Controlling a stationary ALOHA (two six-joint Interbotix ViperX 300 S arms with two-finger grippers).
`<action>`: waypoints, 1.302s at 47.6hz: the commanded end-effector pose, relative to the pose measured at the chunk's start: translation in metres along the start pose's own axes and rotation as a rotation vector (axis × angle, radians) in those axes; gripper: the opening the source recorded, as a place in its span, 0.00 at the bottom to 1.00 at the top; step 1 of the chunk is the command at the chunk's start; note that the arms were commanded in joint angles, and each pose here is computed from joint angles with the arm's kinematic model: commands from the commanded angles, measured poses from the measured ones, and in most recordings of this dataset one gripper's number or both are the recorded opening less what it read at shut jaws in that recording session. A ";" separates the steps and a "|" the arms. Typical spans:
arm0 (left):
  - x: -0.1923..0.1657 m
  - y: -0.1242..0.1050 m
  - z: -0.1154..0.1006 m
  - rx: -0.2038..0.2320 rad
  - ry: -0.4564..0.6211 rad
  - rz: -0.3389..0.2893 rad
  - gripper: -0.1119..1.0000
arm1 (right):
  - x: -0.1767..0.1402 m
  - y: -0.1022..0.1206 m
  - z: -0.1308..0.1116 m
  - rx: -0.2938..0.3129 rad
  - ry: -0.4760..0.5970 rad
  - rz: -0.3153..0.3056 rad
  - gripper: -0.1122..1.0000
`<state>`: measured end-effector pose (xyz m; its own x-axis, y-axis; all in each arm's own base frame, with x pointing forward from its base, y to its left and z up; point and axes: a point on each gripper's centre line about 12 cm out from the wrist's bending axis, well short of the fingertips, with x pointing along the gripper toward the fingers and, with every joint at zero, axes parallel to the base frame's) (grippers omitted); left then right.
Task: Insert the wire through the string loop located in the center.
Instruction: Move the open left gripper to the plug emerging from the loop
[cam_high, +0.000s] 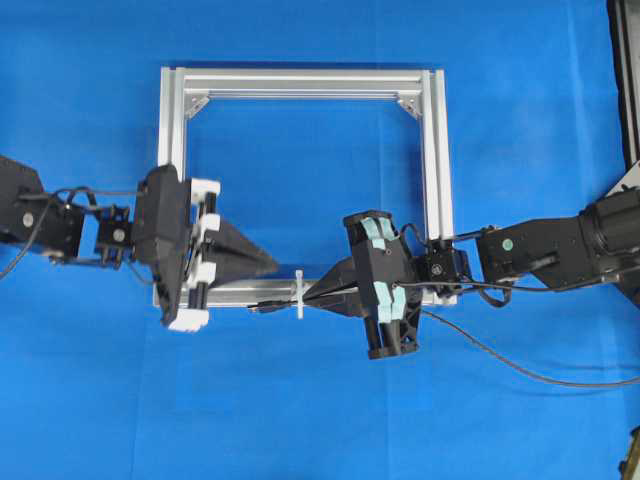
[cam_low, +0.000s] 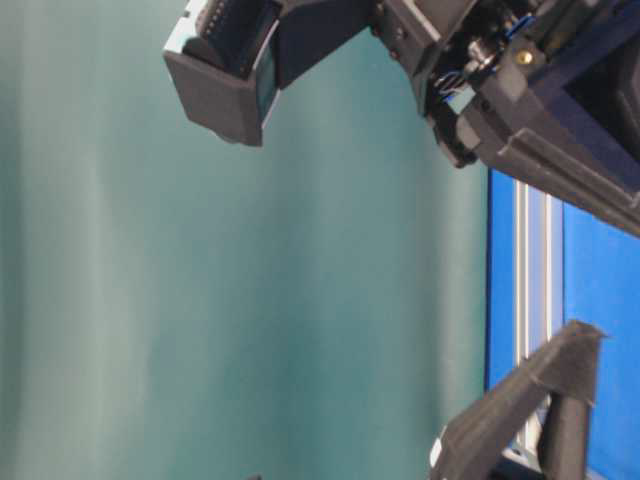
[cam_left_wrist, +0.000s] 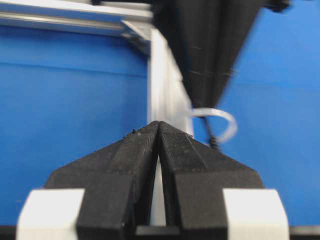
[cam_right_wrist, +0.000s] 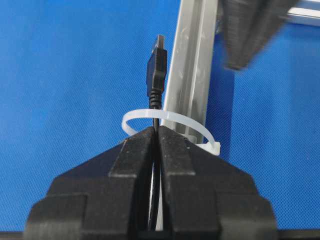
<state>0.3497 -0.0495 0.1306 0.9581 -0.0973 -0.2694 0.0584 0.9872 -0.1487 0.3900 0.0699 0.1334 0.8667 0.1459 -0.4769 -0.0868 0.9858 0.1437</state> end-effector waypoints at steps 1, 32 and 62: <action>-0.002 -0.011 0.010 0.007 -0.034 -0.033 0.10 | 0.000 0.002 0.011 0.000 -0.033 0.006 0.08; -0.003 -0.022 0.005 0.038 -0.010 -0.062 0.10 | 0.000 0.002 0.011 0.000 -0.033 0.006 0.08; 0.002 -0.026 0.002 0.045 0.039 -0.069 0.90 | 0.000 0.003 0.012 0.000 -0.035 0.007 0.08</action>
<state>0.3465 -0.0731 0.1260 0.9326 -0.1629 -0.3219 0.1300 0.9840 -0.1215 0.3900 0.0699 0.1334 0.8667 0.1459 -0.4769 -0.0868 0.9858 0.1437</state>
